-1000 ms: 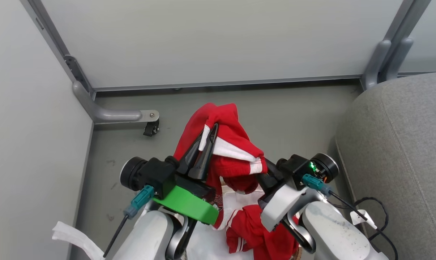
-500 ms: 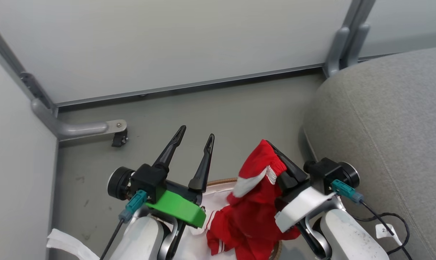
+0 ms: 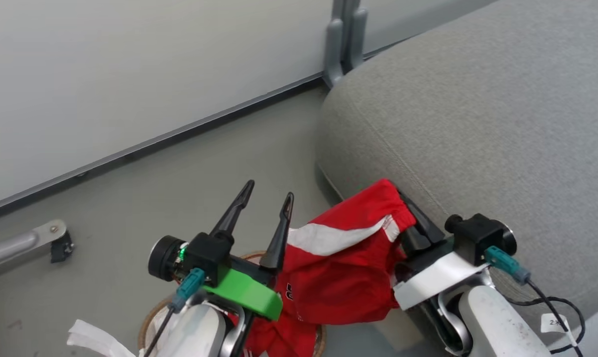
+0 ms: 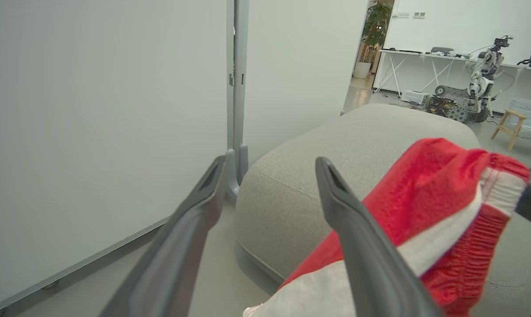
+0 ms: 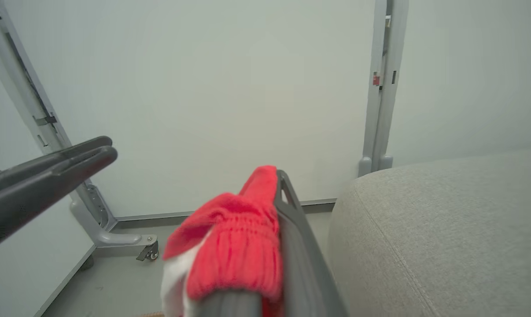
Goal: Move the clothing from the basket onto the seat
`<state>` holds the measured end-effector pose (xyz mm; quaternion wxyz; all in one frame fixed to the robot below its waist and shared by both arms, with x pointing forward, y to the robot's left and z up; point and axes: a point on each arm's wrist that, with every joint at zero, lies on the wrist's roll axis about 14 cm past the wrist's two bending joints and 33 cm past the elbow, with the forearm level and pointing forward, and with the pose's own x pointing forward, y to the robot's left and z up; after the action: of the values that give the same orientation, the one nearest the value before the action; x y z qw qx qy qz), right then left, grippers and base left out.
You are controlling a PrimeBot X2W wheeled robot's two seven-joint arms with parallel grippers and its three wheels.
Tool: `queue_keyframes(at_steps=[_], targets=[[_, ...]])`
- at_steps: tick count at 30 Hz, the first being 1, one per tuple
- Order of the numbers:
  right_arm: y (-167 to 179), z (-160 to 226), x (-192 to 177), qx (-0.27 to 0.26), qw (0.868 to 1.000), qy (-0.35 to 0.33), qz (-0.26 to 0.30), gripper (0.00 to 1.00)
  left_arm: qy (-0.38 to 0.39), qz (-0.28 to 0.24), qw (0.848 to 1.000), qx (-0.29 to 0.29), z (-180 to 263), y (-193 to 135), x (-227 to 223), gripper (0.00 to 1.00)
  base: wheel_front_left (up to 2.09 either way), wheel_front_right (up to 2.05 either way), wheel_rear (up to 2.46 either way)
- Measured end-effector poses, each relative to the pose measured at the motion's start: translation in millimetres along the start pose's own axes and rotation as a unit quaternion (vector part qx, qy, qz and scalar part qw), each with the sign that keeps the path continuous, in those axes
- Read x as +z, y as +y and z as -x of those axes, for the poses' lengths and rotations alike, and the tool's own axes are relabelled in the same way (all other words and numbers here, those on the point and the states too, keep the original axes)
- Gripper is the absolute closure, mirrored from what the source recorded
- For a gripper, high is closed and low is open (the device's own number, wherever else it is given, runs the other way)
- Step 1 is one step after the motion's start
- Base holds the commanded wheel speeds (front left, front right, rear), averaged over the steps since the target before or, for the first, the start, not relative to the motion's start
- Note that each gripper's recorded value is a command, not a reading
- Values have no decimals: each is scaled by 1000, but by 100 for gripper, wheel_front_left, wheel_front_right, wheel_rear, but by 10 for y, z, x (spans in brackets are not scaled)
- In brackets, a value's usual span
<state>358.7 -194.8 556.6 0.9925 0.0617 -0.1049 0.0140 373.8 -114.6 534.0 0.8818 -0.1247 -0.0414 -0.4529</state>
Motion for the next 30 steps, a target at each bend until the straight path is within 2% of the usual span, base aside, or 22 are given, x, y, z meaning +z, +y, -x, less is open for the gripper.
queue_keyframes(at_steps=[7, 12, 15, 21, 26, 30], targets=[[-586, 241, 268, -90, 994, -25, 49, 100, 15, 17, 996, -90, -260, -467, -162, 0, 0, 0, 0], [-746, 140, 401, -102, 989, -32, 104, 100, 26, 30, 993, -112, -330, -491, -296, 0, 0, 0, 0], [-854, -16, 542, -92, 982, -37, 159, 100, 36, 33, 992, -117, -339, -435, -402, 0, 0, 0, 0], [-1250, -410, 1040, -85, 953, -58, 286, 100, 52, 43, 991, -113, -335, -244, -618, 0, 0, 0, 0], [-1550, -797, 1412, -89, 921, -62, 375, 100, 64, 46, 992, -103, -308, -21, -813, 0, 0, 0, 0], [-1872, -1027, 1730, -119, 892, -62, 432, 100, 72, 55, 991, -99, -275, 86, -964, 0, 0, 0, 0]])
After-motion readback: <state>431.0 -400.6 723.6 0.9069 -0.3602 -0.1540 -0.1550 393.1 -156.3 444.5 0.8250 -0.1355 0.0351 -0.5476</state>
